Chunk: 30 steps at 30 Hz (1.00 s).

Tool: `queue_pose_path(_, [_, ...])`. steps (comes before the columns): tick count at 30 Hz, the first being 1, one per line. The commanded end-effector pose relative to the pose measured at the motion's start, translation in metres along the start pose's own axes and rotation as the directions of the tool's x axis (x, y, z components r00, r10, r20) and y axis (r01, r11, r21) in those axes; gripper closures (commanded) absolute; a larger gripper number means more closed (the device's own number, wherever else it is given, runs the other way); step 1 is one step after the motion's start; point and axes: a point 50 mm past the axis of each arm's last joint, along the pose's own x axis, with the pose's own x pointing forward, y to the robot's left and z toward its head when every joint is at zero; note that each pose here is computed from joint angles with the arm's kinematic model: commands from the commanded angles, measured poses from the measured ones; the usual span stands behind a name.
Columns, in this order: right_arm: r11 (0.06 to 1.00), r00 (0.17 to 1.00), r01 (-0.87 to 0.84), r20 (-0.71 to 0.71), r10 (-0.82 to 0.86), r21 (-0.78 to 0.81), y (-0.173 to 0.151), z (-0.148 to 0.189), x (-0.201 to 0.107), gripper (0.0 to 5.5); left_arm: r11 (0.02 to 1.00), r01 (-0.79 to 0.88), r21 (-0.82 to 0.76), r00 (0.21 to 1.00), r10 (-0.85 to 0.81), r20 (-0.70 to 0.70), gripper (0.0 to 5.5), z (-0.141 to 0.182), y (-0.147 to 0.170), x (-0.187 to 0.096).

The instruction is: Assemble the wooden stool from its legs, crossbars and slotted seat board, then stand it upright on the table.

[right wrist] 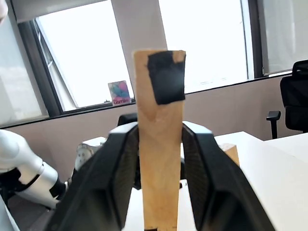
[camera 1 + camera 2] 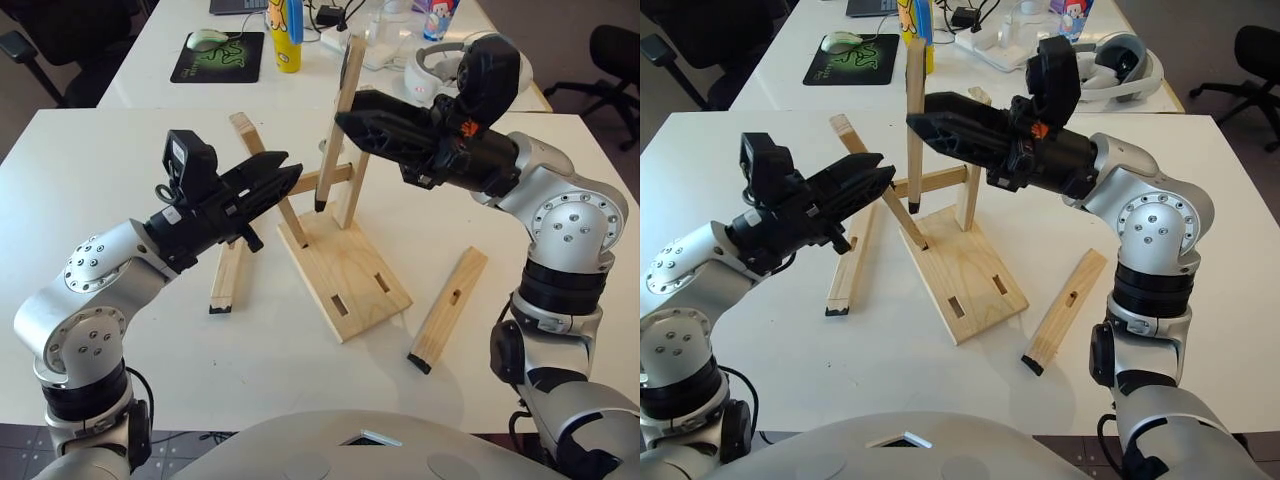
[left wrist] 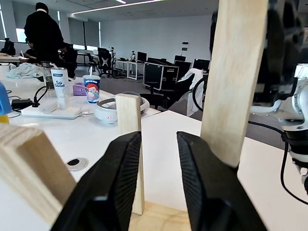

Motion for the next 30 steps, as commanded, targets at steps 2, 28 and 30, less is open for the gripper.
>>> queue_pose_path(2, [0.994,0.996,-0.059,-0.067,0.053,-0.091,-0.003,-0.002,0.003,4.16,0.993,0.104,-0.05,0.988,-0.097,0.117,3.3,0.029,-0.004,0.002])
queue_pose_path(28, [0.976,0.975,-0.196,-0.128,0.184,-0.089,-0.003,-0.008,0.015,4.16,0.962,0.241,-0.132,0.964,-0.221,0.146,2.77,0.031,-0.011,0.008])
queue_pose_path(30, [0.976,0.973,-0.202,-0.132,0.191,-0.078,-0.003,-0.009,0.014,4.16,0.96,0.246,-0.13,0.962,-0.226,0.15,3.13,0.031,-0.011,0.008])
